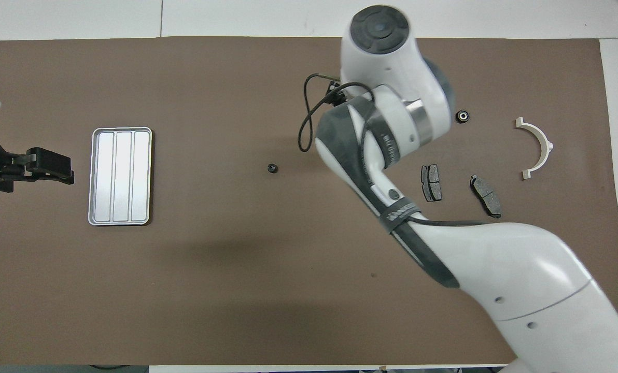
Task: Pick bearing gear from pile to tray
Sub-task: 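Withdraw the right gripper while the left gripper reaches toward the bearing, then grasp the bearing at the table center with the left gripper, then carry the bearing with the left gripper and lower it into the tray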
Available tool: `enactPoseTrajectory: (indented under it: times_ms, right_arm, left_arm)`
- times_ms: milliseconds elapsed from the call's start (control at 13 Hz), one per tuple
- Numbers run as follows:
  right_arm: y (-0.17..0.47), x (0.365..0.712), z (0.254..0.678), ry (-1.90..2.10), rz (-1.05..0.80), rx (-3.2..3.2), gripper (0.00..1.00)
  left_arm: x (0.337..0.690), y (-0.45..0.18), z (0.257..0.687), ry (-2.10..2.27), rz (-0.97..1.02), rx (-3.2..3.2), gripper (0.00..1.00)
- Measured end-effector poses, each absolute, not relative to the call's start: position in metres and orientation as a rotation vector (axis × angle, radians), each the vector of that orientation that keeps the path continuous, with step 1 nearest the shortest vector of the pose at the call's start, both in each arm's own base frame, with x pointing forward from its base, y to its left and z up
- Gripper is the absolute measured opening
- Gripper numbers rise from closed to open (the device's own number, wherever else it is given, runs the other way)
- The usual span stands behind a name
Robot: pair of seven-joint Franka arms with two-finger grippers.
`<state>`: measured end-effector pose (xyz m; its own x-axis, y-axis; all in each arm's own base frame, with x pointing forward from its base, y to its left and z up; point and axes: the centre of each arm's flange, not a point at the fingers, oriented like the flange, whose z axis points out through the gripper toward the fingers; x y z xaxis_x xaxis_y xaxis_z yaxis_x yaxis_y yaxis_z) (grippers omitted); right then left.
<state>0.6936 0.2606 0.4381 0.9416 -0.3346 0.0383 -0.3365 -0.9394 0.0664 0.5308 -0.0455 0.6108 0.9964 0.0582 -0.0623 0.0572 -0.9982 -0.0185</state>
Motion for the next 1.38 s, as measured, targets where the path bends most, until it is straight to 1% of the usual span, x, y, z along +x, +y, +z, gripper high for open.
enactPoseTrajectory:
  times_ms: [153, 230, 460, 613, 690, 843, 1073, 1226, 1380]
  right_arm:
    - [0.186, 0.709, 0.46, -0.367, 0.024, 3.043, 1.0]
    - [0.152, 0.717, 0.459, -0.31, 0.019, 3.05, 1.0]
    - [0.061, 0.735, 0.43, -0.246, 0.018, 3.06, 1.0]
    - [0.027, 0.739, 0.403, -0.27, 0.033, 3.063, 1.0]
    - [0.021, 0.74, 0.389, -0.278, 0.045, 3.065, 1.0]
    - [0.022, 0.741, 0.361, -0.267, 0.071, 3.072, 1.0]
    - [0.019, 0.743, 0.332, -0.269, 0.078, 3.077, 1.0]
    - [0.017, 0.743, 0.321, -0.275, 0.072, 3.078, 1.0]
    - [0.015, 0.741, 0.31, -0.281, 0.051, 3.079, 1.0]
  left_arm:
    - [0.532, -0.048, 0.612, -0.118, 0.078, -3.123, 1.0]
    - [0.533, -0.049, 0.612, -0.149, 0.058, -3.123, 1.0]
    - [0.537, -0.077, 0.599, -0.263, 0.029, -3.16, 1.0]
    - [0.545, -0.125, 0.574, -0.35, 0.011, -3.175, 1.0]
    - [0.551, -0.161, 0.554, -0.411, -0.002, -3.176, 1.0]
    - [0.562, -0.239, 0.501, -0.504, -0.022, -3.186, 1.0]
    - [0.57, -0.324, 0.409, -0.547, 0.048, -3.145, 1.0]
    - [0.58, -0.352, 0.362, -0.569, 0.045, -3.117, 1.0]
    - [0.585, -0.355, 0.329, -0.595, 0.024, -3.125, 1.0]
